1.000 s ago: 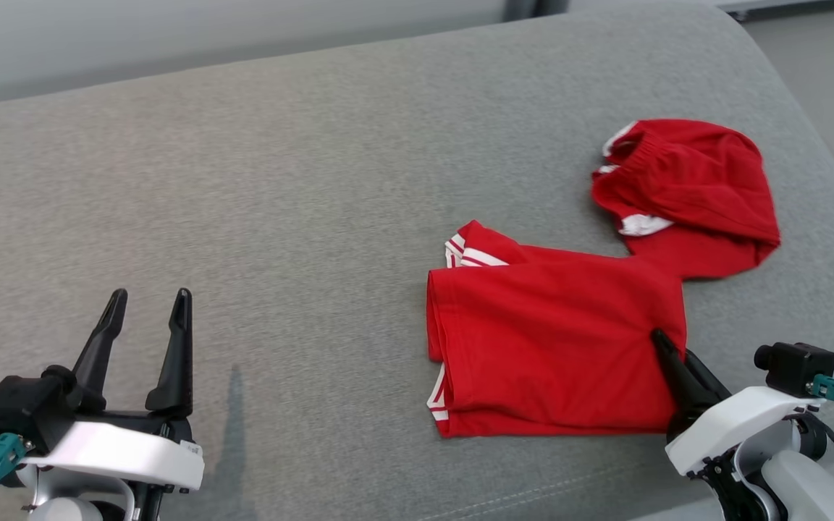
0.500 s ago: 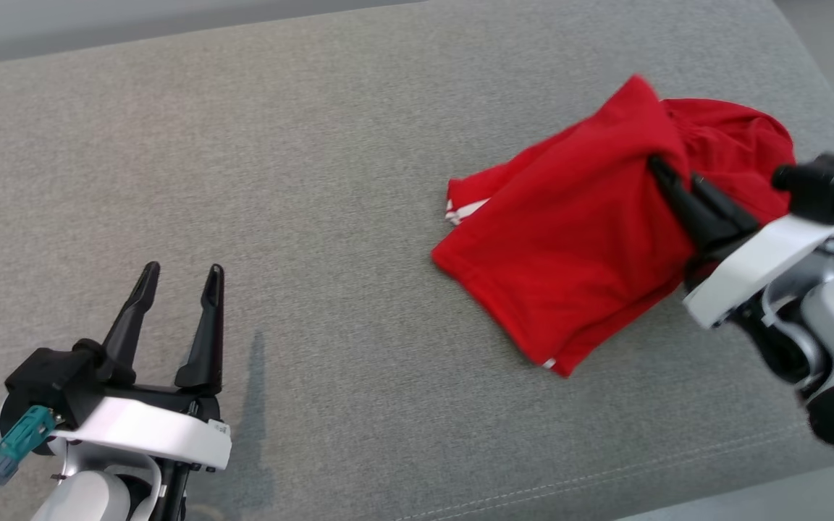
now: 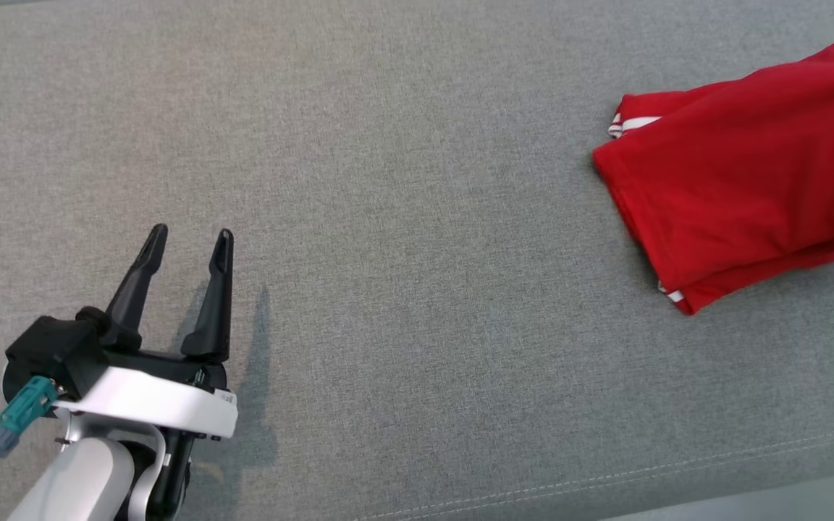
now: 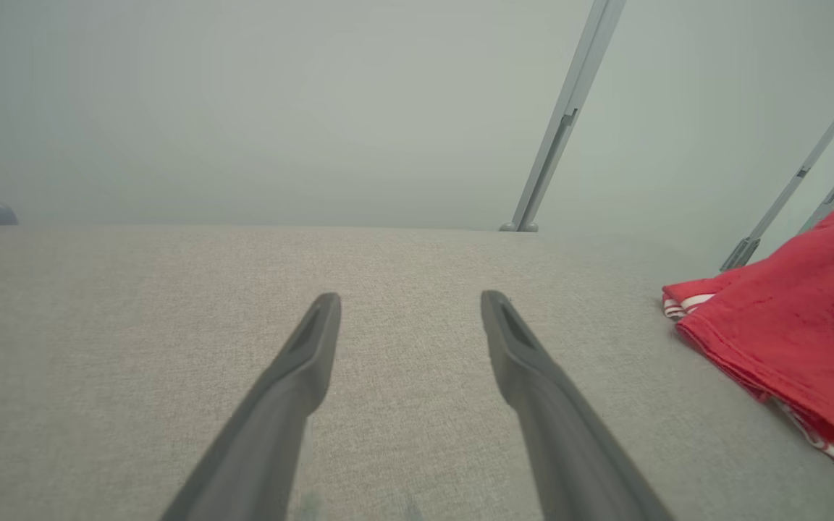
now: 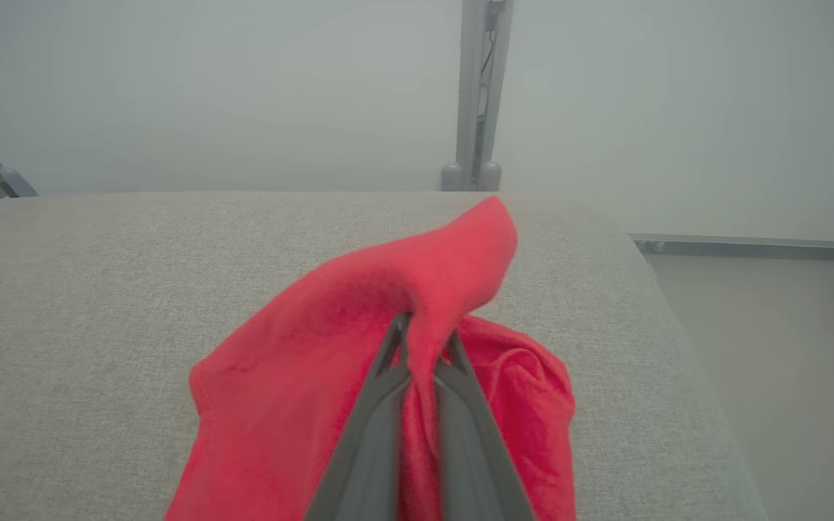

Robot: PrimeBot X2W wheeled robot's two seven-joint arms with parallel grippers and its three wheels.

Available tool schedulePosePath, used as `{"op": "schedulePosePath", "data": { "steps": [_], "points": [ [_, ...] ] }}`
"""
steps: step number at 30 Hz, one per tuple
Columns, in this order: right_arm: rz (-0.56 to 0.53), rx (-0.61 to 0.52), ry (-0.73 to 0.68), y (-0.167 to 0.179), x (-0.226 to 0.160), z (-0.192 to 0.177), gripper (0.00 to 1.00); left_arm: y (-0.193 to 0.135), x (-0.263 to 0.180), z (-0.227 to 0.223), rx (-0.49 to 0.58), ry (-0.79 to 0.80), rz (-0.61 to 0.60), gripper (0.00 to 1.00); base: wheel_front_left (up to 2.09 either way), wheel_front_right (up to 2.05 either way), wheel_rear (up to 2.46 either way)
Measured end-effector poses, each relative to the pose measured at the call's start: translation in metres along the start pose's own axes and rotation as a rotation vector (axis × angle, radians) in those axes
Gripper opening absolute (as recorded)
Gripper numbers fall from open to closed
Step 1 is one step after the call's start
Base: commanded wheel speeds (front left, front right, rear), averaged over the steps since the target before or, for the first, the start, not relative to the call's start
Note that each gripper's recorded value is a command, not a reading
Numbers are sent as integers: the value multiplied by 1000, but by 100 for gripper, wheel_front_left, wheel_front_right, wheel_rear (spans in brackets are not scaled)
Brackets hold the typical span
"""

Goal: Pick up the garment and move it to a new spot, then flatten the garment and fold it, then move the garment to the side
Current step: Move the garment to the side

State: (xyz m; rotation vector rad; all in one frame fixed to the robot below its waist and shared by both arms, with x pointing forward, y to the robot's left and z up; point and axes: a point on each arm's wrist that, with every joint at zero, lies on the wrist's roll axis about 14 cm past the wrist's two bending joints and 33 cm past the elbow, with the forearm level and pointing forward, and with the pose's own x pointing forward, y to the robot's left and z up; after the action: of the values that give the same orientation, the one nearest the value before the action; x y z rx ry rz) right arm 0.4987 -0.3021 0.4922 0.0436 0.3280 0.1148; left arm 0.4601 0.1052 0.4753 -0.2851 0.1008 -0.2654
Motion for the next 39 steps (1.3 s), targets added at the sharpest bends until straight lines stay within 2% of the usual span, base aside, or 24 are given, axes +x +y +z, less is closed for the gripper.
{"op": "schedulePosePath", "data": {
  "steps": [5,10,11,12,16,22,27,32,39],
  "points": [
    [-89,2,37,-32,8,-8,0,6,10,-7,15,19,-5,100,0,0,0],
    [-188,-6,138,-62,14,-45,0,11,16,-12,18,34,-3,100,0,0,0],
    [-207,-9,164,-66,15,-54,32,13,15,-13,19,37,2,100,0,0,0],
    [-221,3,181,-68,17,-62,98,15,15,-14,20,40,7,100,0,0,0],
    [-244,34,229,-64,25,-92,100,24,10,-15,26,45,33,100,0,0,0],
    [-298,67,211,-68,23,-106,100,29,6,-7,37,23,48,100,0,0,0],
    [-284,81,74,-63,22,-73,100,28,1,8,52,-16,50,100,0,0,0],
    [-219,65,-71,-48,11,-27,100,33,-14,20,66,-36,86,100,0,0,0],
    [-119,30,-378,-15,-24,63,100,40,-40,40,88,-77,136,100,0,0,0]
  ]
}}
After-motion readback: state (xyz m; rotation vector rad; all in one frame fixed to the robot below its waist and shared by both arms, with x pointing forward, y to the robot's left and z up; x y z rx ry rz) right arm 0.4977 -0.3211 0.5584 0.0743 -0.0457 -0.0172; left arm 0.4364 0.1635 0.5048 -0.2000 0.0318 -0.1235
